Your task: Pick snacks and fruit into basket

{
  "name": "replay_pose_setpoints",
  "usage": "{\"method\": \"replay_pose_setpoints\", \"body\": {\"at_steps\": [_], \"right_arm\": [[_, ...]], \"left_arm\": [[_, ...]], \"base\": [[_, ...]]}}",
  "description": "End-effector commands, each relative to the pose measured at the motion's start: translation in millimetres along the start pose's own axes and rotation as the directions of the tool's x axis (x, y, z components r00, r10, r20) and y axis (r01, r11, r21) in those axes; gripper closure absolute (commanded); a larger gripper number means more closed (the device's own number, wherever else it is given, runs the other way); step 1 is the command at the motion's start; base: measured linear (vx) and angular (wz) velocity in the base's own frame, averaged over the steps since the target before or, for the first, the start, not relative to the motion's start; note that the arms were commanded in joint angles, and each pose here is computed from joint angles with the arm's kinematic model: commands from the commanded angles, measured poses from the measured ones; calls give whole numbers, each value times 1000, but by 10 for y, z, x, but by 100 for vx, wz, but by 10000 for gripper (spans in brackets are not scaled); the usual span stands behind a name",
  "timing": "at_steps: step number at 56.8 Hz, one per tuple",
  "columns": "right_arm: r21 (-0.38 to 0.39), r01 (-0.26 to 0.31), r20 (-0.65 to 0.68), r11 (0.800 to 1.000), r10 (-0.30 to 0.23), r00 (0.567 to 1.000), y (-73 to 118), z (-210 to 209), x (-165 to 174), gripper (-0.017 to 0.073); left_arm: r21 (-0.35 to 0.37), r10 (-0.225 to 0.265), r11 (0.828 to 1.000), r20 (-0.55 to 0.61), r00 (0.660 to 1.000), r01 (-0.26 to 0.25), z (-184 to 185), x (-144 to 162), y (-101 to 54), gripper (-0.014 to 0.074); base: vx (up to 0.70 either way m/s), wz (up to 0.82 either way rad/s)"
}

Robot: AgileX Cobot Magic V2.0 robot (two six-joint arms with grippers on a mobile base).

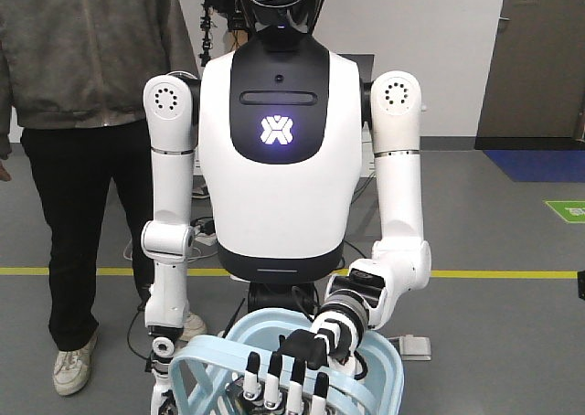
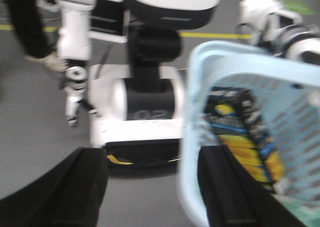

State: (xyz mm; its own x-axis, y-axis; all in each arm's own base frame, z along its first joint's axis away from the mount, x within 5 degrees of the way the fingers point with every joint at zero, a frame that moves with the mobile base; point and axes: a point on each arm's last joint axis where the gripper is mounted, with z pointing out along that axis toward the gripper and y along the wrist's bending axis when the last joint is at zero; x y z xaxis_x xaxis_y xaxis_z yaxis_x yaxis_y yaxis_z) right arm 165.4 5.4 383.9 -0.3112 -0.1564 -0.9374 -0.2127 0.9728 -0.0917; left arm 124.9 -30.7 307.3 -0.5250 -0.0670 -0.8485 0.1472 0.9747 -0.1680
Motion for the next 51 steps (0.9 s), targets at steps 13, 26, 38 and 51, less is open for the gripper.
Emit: {"method": "replay_pose_setpoints", "body": {"at_steps": [13,26,38,51], "right_arm": [[44,-10,94,999,6,996,-41,-71,-151,163],[44,-10,94,999,6,996,-41,-71,-151,163],[44,-10,94,999,6,996,-41,-71,-151,163],[44,-10,94,999,6,996,-41,-71,-151,163]], "left_arm": [[-218,98,974,183,978,-57,-281,-169,187,99],[-219,97,974,181,979,-56,-281,-166,188,99],[-219,97,974,181,979,-56,-281,-166,188,99],[-219,97,974,181,979,-56,-281,-166,188,99]], "base": [[0,0],[0,0],[0,0],[0,0]]}}
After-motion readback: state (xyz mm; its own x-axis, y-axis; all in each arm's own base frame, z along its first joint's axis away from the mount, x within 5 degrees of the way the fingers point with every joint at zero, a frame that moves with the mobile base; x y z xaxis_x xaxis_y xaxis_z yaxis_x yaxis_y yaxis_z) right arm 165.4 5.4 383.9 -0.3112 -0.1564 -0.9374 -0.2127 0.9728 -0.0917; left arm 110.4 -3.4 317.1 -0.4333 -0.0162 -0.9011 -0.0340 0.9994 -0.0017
